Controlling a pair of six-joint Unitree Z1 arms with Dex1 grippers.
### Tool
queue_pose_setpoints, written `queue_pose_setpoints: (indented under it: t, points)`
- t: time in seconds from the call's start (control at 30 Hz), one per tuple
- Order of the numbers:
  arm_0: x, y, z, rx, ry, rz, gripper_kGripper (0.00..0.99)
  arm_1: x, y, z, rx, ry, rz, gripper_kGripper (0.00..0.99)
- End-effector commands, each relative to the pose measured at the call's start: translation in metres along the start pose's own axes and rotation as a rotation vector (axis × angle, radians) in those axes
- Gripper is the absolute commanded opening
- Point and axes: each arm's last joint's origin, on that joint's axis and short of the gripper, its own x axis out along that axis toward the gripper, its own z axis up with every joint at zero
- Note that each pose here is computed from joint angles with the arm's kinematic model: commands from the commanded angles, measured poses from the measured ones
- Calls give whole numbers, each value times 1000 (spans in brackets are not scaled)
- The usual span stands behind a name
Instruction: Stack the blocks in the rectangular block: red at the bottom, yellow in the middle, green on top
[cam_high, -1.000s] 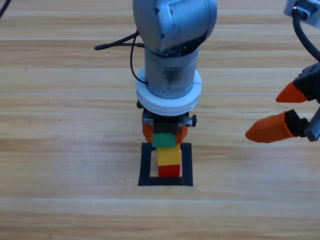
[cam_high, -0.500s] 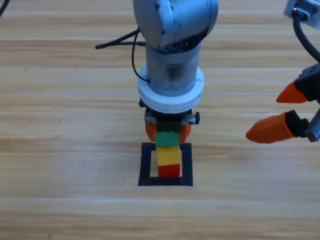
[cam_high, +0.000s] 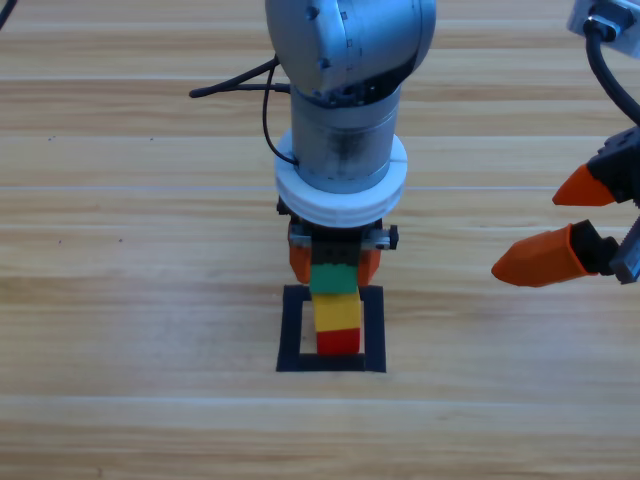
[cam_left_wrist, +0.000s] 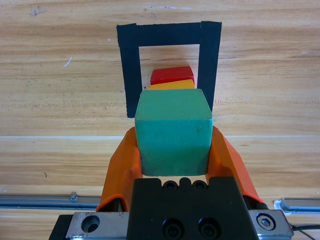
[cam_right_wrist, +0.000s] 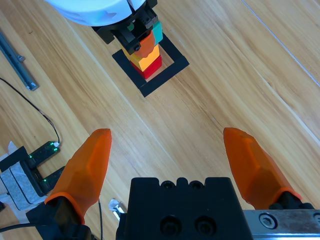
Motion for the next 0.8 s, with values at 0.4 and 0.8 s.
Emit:
queue_pose_setpoints:
  t: [0.4, 0.8]
  points:
    - [17, -8, -11, 22, 46, 32, 78, -4, -7, -3, 11, 11, 1, 989]
    - [22, -10, -11, 22, 54, 42, 80, -3, -6, -3, 8, 12, 5, 989]
